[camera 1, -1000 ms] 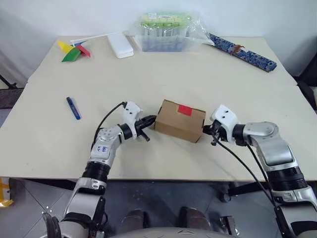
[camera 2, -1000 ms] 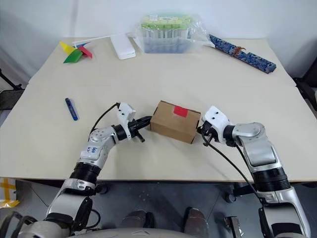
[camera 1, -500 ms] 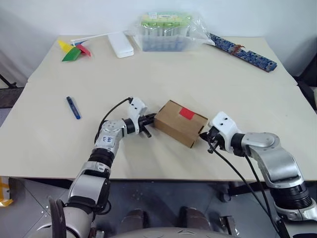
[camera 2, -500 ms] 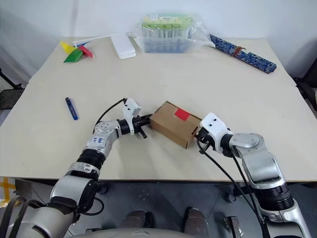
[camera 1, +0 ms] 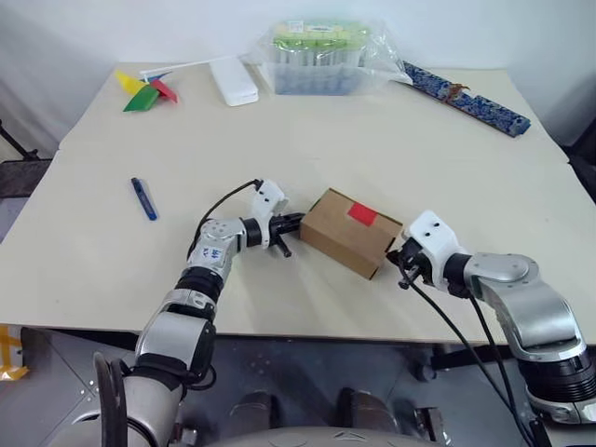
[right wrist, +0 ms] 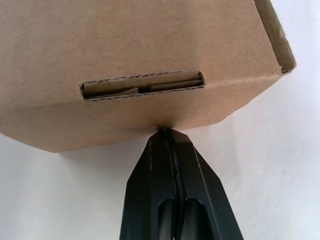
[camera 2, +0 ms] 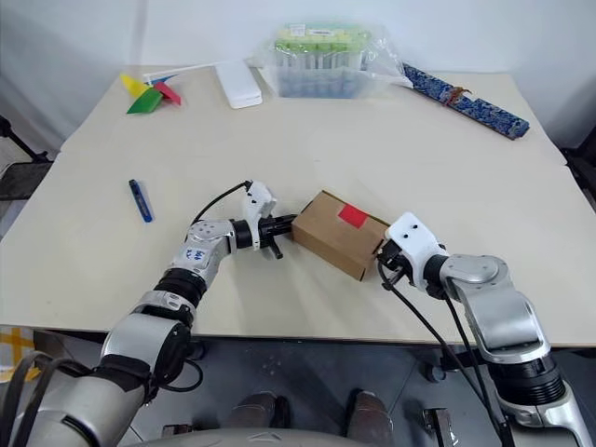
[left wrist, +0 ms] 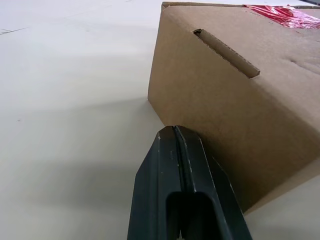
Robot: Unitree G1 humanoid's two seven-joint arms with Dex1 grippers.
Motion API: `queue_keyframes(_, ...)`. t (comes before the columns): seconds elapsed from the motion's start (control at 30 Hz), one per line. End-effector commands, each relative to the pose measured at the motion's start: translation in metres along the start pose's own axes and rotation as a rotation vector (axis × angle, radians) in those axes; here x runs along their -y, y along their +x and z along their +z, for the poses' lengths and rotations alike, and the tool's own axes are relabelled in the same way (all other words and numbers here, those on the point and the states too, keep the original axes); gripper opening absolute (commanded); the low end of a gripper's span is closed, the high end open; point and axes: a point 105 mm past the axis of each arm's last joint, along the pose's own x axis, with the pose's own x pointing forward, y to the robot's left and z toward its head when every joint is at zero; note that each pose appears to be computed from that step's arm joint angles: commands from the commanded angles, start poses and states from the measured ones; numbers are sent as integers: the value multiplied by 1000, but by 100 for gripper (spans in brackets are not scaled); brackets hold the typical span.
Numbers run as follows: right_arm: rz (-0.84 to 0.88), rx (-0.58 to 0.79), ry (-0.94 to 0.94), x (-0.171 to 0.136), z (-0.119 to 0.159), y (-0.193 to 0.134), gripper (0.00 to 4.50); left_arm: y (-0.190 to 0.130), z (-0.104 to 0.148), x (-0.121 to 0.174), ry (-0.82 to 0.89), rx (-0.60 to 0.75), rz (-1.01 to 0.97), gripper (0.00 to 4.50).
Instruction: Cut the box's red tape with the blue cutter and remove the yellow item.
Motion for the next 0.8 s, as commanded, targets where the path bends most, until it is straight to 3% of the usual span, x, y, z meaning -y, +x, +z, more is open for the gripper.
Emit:
queue_keyframes(0.03,31,104,-46,-10,25,-9,0,27,-1,36,11,-21,-177,1)
queue_keyframes(0.53,-9,49,-26,-5,4,-19,0,35,1,48,16,-24,-250,1)
queue_keyframes(0.8,-89,-14,-68,13,-8,-33,0,19,0,28,21,-15,-178,1)
